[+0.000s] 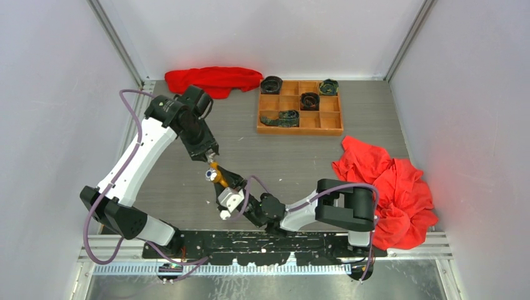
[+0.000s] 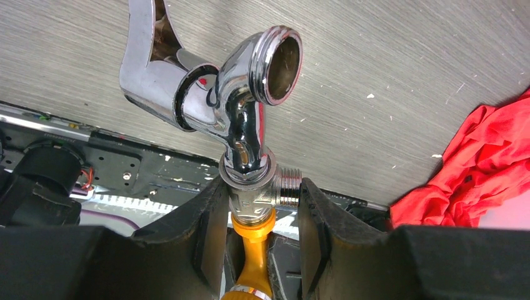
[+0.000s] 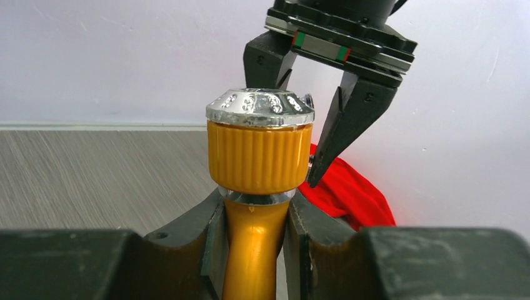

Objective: Install the water faucets

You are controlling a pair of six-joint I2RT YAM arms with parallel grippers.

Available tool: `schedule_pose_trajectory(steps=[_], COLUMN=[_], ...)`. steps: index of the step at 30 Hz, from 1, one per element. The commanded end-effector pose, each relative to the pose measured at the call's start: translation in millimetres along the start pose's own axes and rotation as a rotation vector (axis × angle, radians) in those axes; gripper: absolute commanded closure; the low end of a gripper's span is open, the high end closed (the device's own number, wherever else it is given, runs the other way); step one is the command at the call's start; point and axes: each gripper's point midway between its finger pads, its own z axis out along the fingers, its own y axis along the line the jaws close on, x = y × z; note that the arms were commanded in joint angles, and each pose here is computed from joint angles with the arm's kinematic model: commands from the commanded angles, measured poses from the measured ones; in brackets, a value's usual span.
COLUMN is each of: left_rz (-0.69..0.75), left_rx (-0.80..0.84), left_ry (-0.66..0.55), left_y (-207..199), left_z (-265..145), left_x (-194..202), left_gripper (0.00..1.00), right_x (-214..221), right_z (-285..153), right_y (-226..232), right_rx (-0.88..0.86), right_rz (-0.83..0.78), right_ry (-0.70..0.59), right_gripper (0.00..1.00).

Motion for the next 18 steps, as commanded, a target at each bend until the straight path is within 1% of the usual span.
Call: schedule_pose_trajectory(steps=[1, 12, 18], left_rz=[-0.028, -0.054, -0.074], left_rx=[0.067, 0.093, 0.108], left_ry=[0.144, 0.161, 0.165], left_y=[-2, -7, -6], left_z=[-23, -23, -24], left_x=[36, 37, 36], left_gripper=[1.0, 1.0, 1.0], right_x=[-21, -16, -12], right_z=[7, 7, 6], right_y=[-59, -74, -90], right_rx=[0.211, 0.249, 0.293], right_rz=[0.213, 0.371, 0.5], right_ry=[-0.076, -0.087, -0.096], right_gripper=[0.99, 0.99, 0.99])
